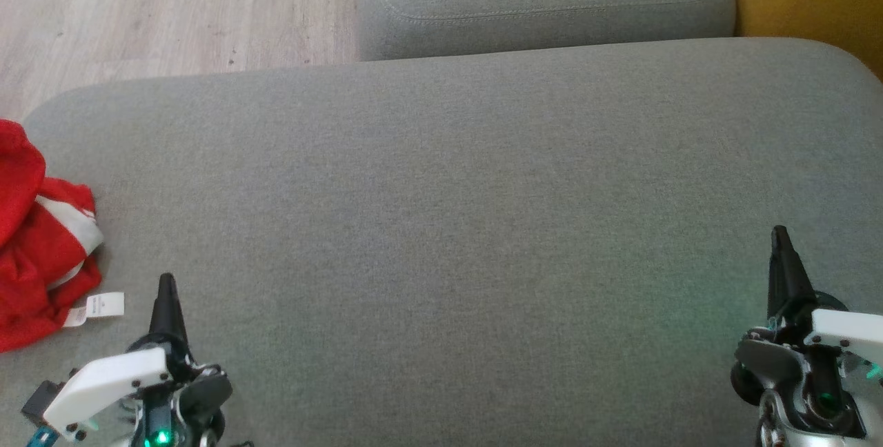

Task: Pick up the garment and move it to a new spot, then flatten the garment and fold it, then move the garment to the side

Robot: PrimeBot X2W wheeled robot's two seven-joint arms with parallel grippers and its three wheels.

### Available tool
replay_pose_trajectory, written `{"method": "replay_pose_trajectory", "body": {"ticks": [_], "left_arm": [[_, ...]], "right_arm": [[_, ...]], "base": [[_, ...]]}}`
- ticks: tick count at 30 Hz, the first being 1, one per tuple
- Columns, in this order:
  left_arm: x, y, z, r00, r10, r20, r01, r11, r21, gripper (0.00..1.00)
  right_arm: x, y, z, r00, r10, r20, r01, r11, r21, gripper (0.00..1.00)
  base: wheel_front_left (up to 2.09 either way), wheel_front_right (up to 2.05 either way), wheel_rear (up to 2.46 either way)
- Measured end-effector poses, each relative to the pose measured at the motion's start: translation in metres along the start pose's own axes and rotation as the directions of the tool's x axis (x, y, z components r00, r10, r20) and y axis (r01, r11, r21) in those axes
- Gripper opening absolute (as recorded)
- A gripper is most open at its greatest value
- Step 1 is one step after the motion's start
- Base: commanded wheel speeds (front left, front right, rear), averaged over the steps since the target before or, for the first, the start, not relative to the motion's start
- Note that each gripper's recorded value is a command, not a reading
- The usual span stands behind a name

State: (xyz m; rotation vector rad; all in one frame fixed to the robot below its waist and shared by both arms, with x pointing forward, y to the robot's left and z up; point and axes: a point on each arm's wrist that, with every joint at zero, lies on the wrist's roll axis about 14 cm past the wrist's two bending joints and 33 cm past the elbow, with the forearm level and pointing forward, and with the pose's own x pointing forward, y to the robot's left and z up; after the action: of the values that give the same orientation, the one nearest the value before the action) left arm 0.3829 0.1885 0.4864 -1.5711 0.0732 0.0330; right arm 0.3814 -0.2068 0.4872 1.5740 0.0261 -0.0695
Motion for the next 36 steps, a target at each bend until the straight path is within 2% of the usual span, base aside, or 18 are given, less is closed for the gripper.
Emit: {"method": "replay_pose_trajectory", "body": {"ticks": [20, 21, 26, 29, 36], "left_arm": [[0.000, 0.000, 0.000, 1.000, 0.000, 0.000, 0.000, 1.000, 0.000, 0.00], [0.000, 0.001, 0.000, 1.000, 0.004, 0.000, -0.004, 1.000, 0.000, 1.00], [-0.015, 0.038, -0.003, 0.994, 0.114, -0.005, -0.114, 0.993, -0.009, 1.00], [-0.021, 0.047, -0.003, 0.990, 0.140, -0.002, -0.140, 0.990, -0.012, 1.00], [-0.018, 0.046, -0.002, 0.990, 0.140, 0.008, -0.140, 0.990, 0.024, 1.00]], "right_arm": [[0.000, 0.000, 0.000, 1.000, 0.000, 0.000, 0.000, 1.000, 0.000, 0.00], [0.000, -0.001, 0.000, 1.000, -0.004, 0.000, 0.004, 1.000, 0.001, 1.00], [-0.014, -0.038, 0.000, 0.994, -0.114, 0.004, 0.114, 0.993, 0.012, 1.00], [-0.020, -0.047, 0.001, 0.990, -0.139, 0.006, 0.139, 0.990, 0.012, 1.00], [-0.019, -0.047, -0.005, 0.990, -0.141, -0.002, 0.141, 0.990, -0.014, 1.00]], "base": [[0.00, 0.00, 0.00], [0.00, 0.00, 0.00], [0.00, 0.00, 0.00], [0.00, 0.00, 0.00], [0.00, 0.00, 0.00]]}}
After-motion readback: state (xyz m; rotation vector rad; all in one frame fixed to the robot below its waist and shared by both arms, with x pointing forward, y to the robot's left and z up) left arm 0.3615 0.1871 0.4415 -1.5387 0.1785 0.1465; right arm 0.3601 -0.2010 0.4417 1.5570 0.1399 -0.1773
